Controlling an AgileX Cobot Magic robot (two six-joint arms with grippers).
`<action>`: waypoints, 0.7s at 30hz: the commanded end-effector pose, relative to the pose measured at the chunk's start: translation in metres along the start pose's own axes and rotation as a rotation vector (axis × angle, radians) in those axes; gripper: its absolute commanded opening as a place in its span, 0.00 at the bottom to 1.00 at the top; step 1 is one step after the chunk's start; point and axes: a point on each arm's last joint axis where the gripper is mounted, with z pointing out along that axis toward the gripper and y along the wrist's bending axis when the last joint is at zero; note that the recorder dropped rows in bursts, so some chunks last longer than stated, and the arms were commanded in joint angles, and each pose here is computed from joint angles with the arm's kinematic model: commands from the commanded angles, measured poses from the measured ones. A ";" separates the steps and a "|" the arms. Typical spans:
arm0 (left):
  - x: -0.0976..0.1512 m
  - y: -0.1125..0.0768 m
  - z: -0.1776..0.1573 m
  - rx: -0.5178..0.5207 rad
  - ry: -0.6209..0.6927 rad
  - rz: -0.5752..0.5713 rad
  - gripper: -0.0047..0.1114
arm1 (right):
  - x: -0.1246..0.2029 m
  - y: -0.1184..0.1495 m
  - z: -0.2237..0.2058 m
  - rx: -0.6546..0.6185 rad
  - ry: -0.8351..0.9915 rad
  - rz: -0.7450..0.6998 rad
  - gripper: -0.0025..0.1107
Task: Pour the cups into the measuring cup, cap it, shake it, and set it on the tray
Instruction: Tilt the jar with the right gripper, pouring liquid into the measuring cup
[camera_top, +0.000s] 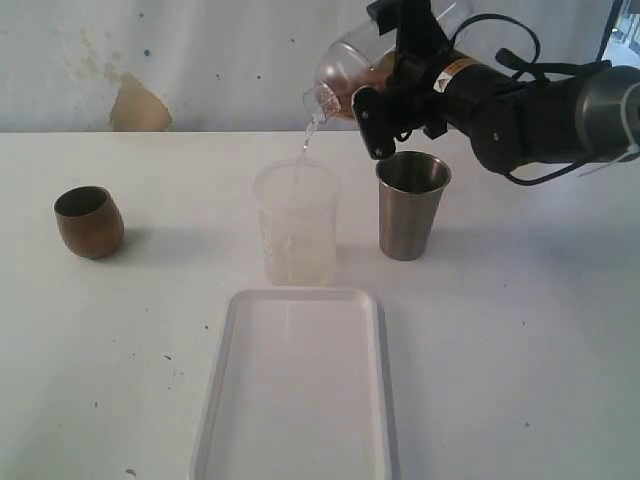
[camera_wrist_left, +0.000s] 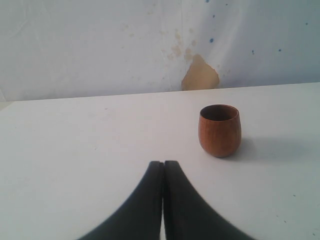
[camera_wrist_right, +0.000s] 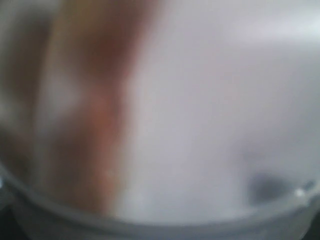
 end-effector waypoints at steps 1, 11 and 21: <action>0.001 0.000 0.000 0.002 -0.010 -0.007 0.05 | 0.001 -0.013 -0.002 0.075 0.017 -0.028 0.02; 0.001 0.000 0.000 0.002 -0.010 -0.007 0.05 | 0.000 -0.009 -0.004 0.083 0.017 -0.029 0.02; 0.001 0.000 0.000 0.002 -0.010 -0.007 0.05 | 0.001 -0.017 -0.012 0.096 0.019 -0.027 0.02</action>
